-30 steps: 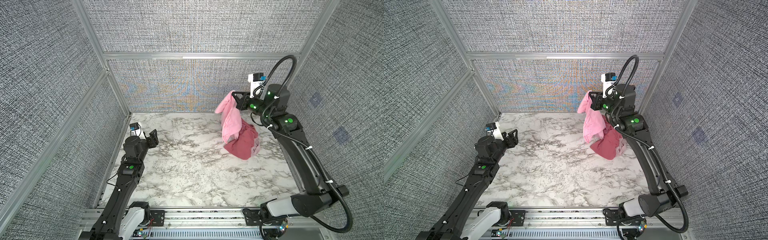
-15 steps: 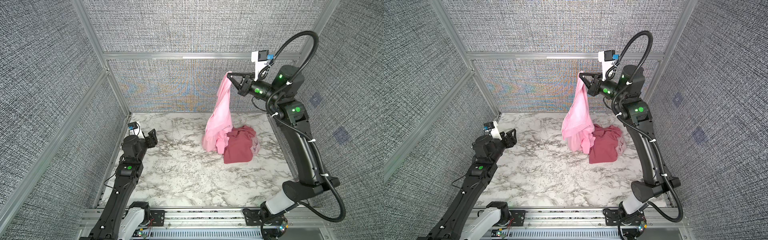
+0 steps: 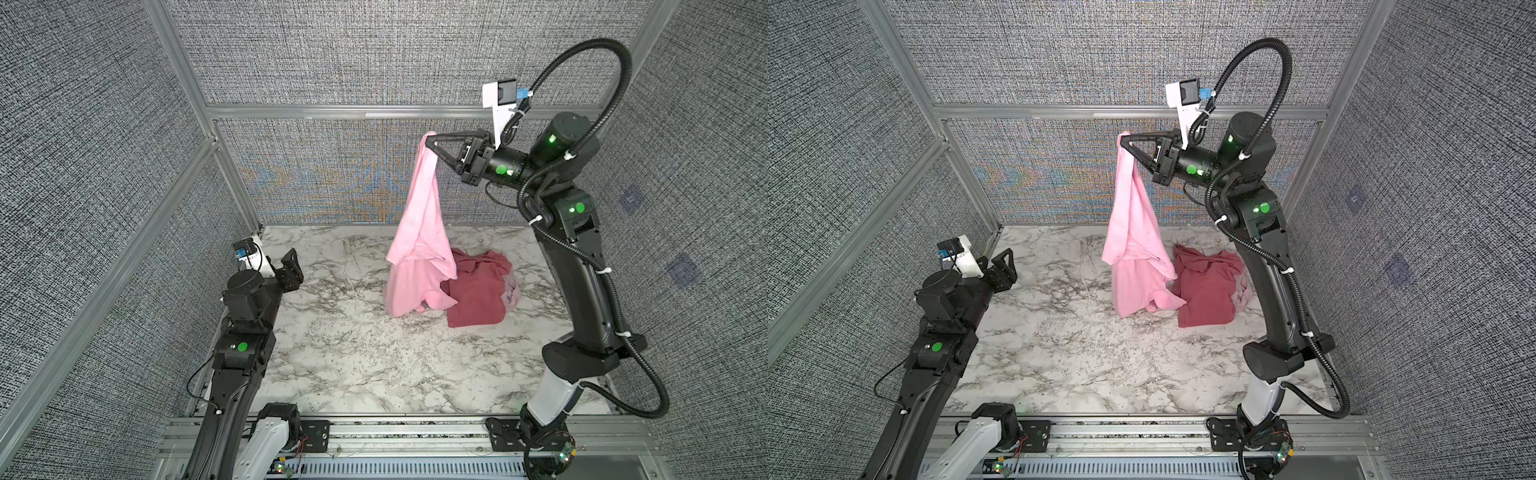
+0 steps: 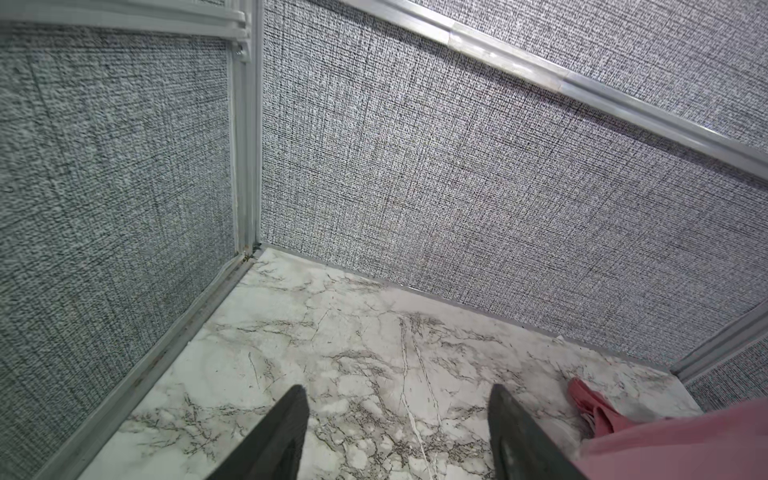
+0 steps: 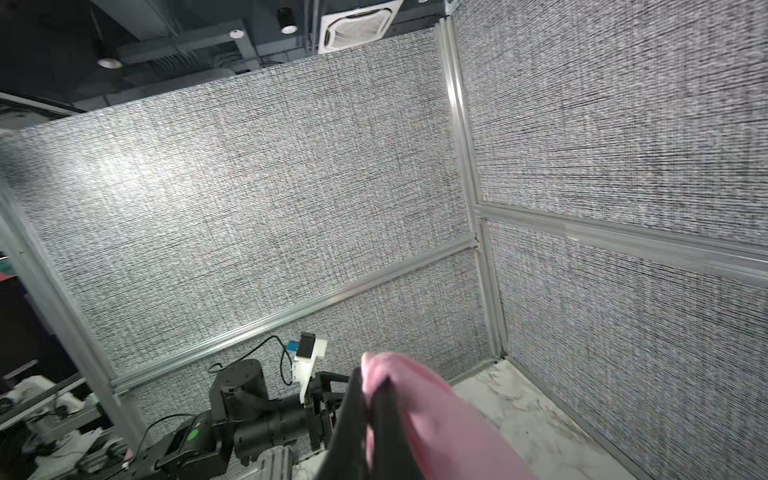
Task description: Pick out a specific cloth from the pile
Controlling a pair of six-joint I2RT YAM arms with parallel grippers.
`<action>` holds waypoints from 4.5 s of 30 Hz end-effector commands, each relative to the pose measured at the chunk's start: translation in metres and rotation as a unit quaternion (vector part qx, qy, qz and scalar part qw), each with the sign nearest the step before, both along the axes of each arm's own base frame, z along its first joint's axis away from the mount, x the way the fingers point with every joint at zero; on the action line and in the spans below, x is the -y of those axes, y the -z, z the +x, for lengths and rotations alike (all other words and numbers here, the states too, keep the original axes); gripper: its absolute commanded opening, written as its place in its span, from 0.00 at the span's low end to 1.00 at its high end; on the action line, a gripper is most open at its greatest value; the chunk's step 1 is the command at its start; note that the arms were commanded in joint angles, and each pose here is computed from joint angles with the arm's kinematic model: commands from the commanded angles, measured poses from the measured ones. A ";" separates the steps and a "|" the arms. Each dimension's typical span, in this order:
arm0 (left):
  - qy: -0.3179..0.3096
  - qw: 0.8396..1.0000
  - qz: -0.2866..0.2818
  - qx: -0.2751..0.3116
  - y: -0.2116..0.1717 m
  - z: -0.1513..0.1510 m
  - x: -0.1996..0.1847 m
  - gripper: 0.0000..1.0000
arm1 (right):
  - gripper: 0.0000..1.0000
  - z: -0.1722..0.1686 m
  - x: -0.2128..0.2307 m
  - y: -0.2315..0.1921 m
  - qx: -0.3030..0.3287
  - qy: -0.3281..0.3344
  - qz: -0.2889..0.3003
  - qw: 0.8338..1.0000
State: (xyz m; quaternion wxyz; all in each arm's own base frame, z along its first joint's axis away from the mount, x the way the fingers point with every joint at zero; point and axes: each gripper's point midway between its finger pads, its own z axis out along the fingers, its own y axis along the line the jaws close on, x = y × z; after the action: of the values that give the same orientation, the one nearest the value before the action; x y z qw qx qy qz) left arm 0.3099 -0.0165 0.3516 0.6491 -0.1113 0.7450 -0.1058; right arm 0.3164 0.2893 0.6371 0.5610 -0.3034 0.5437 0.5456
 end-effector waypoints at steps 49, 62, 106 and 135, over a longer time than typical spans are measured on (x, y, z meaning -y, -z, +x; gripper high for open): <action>0.029 0.997 0.036 -0.055 0.029 -0.030 0.005 0.68 | 0.60 0.090 -0.273 0.423 -0.249 -0.027 -0.152 0.956; 0.133 0.984 -0.008 -0.115 0.100 -0.024 0.050 0.62 | 0.59 0.081 -0.102 0.404 -0.226 0.149 -0.171 0.947; 0.400 0.829 0.245 -0.305 0.274 -0.050 0.322 0.65 | 0.59 -0.029 0.153 0.447 -0.306 0.388 -0.194 0.847; 0.371 0.810 0.286 -0.352 0.310 -0.052 0.313 0.08 | 0.59 -0.016 0.151 0.452 -0.323 0.379 -0.187 0.847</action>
State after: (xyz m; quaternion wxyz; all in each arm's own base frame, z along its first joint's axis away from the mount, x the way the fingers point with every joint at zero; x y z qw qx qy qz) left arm 0.2507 -0.3333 0.0342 0.2412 0.3475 0.9019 -0.0874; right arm 0.2964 0.1368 0.1769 0.4391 0.0158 0.8666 0.2365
